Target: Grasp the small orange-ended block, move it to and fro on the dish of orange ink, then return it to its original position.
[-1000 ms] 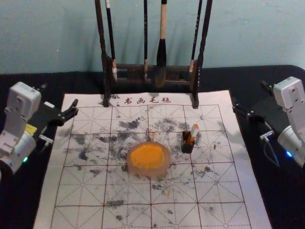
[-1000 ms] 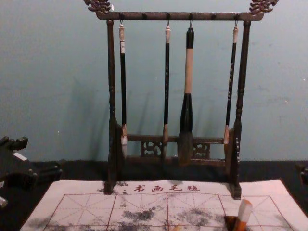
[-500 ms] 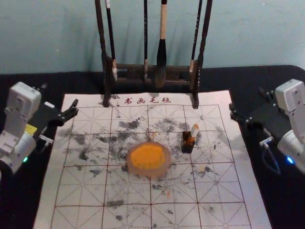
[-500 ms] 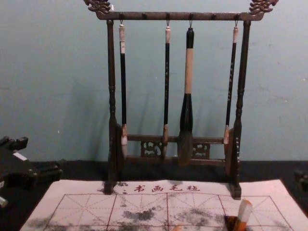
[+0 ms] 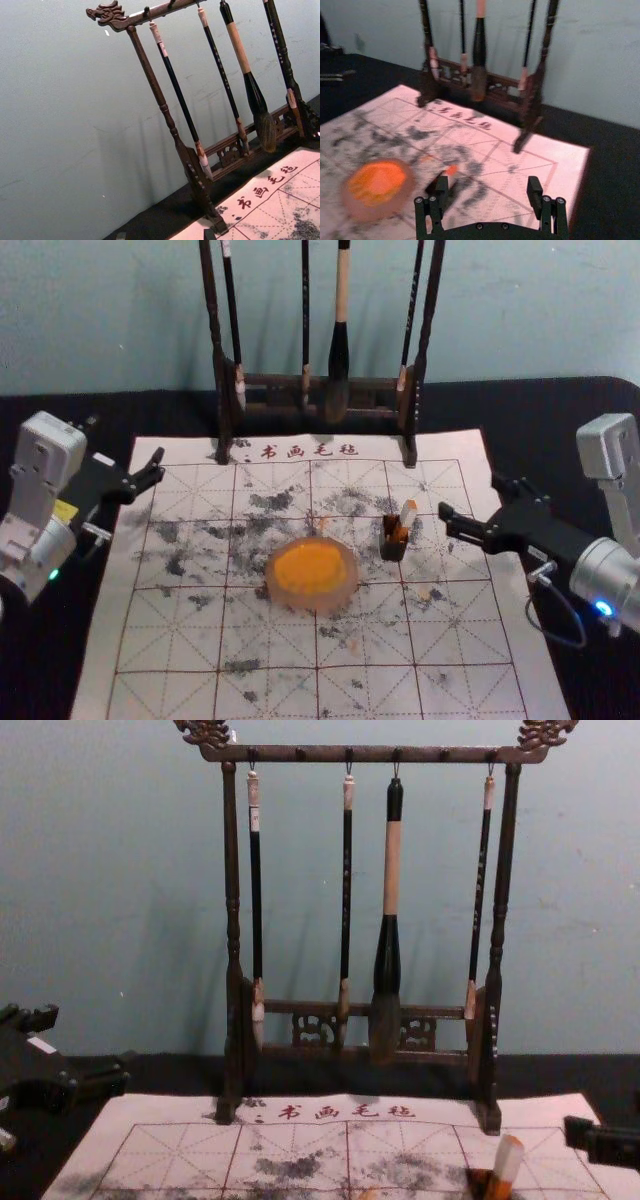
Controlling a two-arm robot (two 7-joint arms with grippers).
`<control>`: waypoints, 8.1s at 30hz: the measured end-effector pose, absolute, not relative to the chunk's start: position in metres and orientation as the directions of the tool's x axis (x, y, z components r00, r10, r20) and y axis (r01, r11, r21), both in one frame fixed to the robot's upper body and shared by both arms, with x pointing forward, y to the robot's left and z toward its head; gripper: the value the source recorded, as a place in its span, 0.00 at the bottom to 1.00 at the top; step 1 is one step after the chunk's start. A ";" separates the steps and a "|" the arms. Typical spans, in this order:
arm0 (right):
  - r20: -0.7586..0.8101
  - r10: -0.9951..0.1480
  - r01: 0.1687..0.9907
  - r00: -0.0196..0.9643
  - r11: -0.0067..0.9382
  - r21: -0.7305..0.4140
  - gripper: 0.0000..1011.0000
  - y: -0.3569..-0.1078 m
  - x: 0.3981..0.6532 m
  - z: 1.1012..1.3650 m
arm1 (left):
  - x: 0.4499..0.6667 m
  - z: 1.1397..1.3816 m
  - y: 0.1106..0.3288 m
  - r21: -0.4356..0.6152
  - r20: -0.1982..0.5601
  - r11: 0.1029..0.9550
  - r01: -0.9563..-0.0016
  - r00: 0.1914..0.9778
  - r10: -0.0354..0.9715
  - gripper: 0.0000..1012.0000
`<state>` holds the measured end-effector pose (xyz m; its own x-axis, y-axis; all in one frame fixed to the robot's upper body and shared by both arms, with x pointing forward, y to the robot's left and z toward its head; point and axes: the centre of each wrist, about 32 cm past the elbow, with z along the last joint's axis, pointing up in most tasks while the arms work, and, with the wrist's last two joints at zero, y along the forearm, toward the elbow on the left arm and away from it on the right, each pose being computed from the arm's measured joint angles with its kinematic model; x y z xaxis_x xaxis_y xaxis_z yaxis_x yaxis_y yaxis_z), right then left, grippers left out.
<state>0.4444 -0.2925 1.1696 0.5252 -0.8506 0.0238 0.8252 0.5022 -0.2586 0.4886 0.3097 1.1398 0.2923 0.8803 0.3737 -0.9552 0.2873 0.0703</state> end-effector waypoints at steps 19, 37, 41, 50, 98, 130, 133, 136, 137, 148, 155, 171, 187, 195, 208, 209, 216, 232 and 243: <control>-0.179 -0.841 0.773 0.510 0.540 -0.333 0.99 -0.247 0.462 1.175 | 0.489 1.140 0.310 0.070 0.374 0.287 -0.955 0.292 0.880 0.99; -0.199 -0.868 0.778 0.455 0.496 -0.385 0.99 -0.232 0.470 1.177 | 0.489 1.140 0.310 0.070 0.374 0.287 -0.955 0.292 0.880 0.99; -0.188 -0.873 0.782 0.451 0.488 -0.388 0.99 -0.230 0.471 1.177 | 0.489 1.140 0.310 0.070 0.374 0.287 -0.955 0.292 0.880 0.99; -0.171 -0.877 0.787 0.449 0.479 -0.389 0.99 -0.227 0.472 1.176 | 0.489 1.140 0.310 0.070 0.374 0.287 -0.955 0.292 0.880 0.99; -0.140 -0.875 0.787 0.464 0.480 -0.388 0.48 -0.224 0.471 1.172 | 0.489 1.140 0.310 0.070 0.374 0.287 -0.955 0.292 0.880 0.99; -0.150 -0.869 0.782 0.472 0.492 -0.383 0.14 -0.224 0.469 1.173 | 0.489 1.140 0.310 0.070 0.374 0.287 -0.955 0.292 0.880 0.99; -0.155 -0.863 0.777 0.481 0.502 -0.380 0.14 -0.225 0.467 1.176 | 0.489 1.140 0.310 0.070 0.374 0.287 -0.955 0.292 0.880 0.99; -0.160 -0.858 0.775 0.488 0.511 -0.372 0.14 -0.226 0.466 1.179 | 0.489 1.140 0.310 0.070 0.374 0.287 -0.955 0.292 0.880 0.99; -0.161 -0.857 0.775 0.489 0.512 -0.370 0.14 -0.226 0.465 1.180 | 0.489 1.140 0.310 0.070 0.374 0.287 -0.955 0.292 0.880 0.99; -0.079 -0.854 0.812 0.514 0.514 -0.276 0.14 -0.230 0.460 1.190 | 0.489 1.140 0.310 0.070 0.374 0.287 -0.955 0.292 0.880 0.99; -0.019 -0.832 0.813 0.555 0.547 -0.201 0.14 -0.234 0.459 1.199 | 0.489 1.140 0.310 0.070 0.374 0.287 -0.955 0.292 0.880 0.99; 0.093 -0.689 0.692 0.719 0.696 -0.193 0.14 -0.227 0.482 1.204 | 0.489 1.140 0.310 0.070 0.374 0.287 -0.955 0.292 0.880 0.99; 0.080 -0.544 0.538 0.835 0.780 -0.319 0.14 -0.221 0.511 1.206 | 0.489 1.140 0.310 0.070 0.374 0.287 -0.955 0.292 0.880 0.99; 0.061 -0.506 0.493 0.860 0.795 -0.355 0.14 -0.212 0.519 1.207 | 0.489 1.140 0.310 0.070 0.374 0.287 -0.955 0.292 0.880 0.99; 0.028 -0.539 0.512 0.842 0.781 -0.357 0.14 -0.196 0.524 1.192 | 0.489 1.140 0.310 0.070 0.374 0.287 -0.955 0.292 0.880 0.99; 0.027 -0.543 0.515 0.839 0.780 -0.356 0.14 -0.195 0.525 1.192 | 0.489 1.140 0.310 0.070 0.374 0.287 -0.955 0.292 0.880 0.99; 0.022 -0.565 0.534 0.825 0.768 -0.354 0.14 -0.191 0.526 1.186 | 0.489 1.140 0.310 0.070 0.374 0.287 -0.955 0.292 0.880 0.99; 0.020 -0.561 0.528 0.827 0.765 -0.369 0.14 -0.189 0.526 1.183 | 0.489 1.140 0.310 0.070 0.374 0.287 -0.955 0.292 0.880 0.99; 0.016 -0.559 0.523 0.829 0.765 -0.377 0.14 -0.188 0.525 1.180 | 0.489 1.140 0.310 0.070 0.374 0.287 -0.955 0.292 0.880 0.99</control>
<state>0.5250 -0.1875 1.1800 0.8291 -0.5589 0.0157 0.5227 0.7648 -0.3767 0.4886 0.3097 1.1398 0.2923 0.8803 0.3737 -0.9553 0.2873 0.0703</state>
